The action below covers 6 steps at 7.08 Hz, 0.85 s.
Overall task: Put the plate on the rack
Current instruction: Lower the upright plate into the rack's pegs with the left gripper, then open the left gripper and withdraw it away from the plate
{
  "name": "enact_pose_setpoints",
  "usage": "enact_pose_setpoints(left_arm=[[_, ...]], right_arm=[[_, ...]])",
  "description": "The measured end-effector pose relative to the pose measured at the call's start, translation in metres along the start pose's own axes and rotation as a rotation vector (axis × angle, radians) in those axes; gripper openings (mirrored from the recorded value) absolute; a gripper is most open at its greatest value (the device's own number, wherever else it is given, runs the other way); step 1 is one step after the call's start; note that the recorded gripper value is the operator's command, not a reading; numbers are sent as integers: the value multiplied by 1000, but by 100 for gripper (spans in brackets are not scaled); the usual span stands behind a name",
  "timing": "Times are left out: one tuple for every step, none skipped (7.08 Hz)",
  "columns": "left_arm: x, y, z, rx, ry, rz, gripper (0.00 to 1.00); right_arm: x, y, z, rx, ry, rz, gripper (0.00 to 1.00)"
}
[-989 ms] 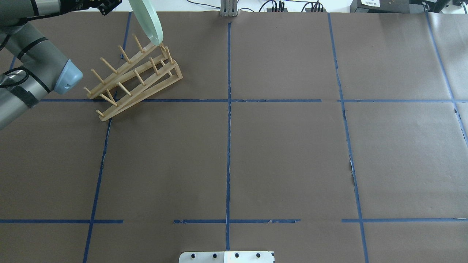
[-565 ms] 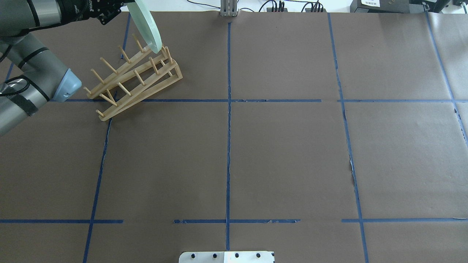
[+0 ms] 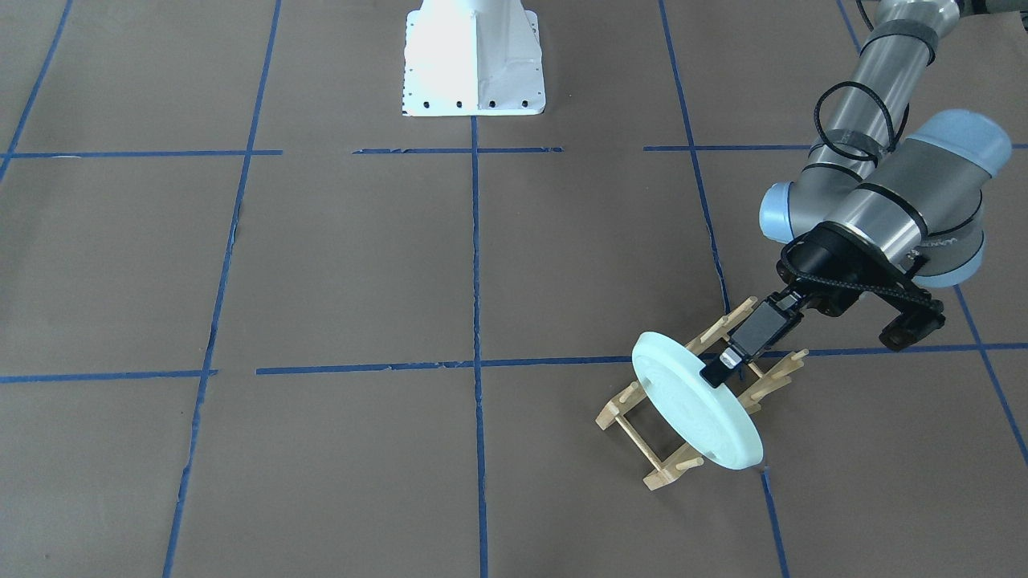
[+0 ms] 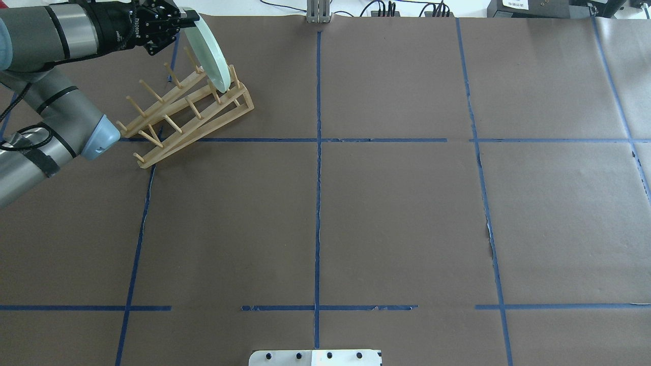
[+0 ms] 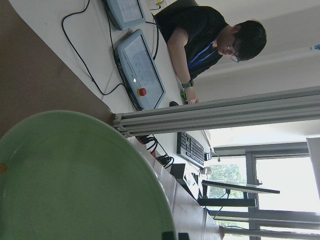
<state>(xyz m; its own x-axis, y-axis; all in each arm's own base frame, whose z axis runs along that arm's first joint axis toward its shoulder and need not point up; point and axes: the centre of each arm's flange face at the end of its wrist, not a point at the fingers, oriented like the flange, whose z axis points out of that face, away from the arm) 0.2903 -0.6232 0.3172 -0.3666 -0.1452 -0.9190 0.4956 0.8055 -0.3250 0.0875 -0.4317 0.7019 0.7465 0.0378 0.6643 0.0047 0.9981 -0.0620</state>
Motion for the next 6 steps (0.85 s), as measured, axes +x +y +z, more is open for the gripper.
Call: enact_pose_setpoints(left_arm=[[-1,0,1,6,-7,-3,100],[0,-1,4,14,-37,4,100],[4,-2,8,6,-115,26,100],[13,-5,5,-44,-223,45,100],[24,-16,-14,-100,-327,73,100],[34,-30,-43,-146,-433,133,100]], right_arm=[[0,0,0,0,0,0,100],[0,0,0,0,0,0,100],[0,0,0,0,0,0,100],[0,0,0,1,0,0,100],[0,0,0,0,0,-1,100],[0,0,0,0,0,-1,100]])
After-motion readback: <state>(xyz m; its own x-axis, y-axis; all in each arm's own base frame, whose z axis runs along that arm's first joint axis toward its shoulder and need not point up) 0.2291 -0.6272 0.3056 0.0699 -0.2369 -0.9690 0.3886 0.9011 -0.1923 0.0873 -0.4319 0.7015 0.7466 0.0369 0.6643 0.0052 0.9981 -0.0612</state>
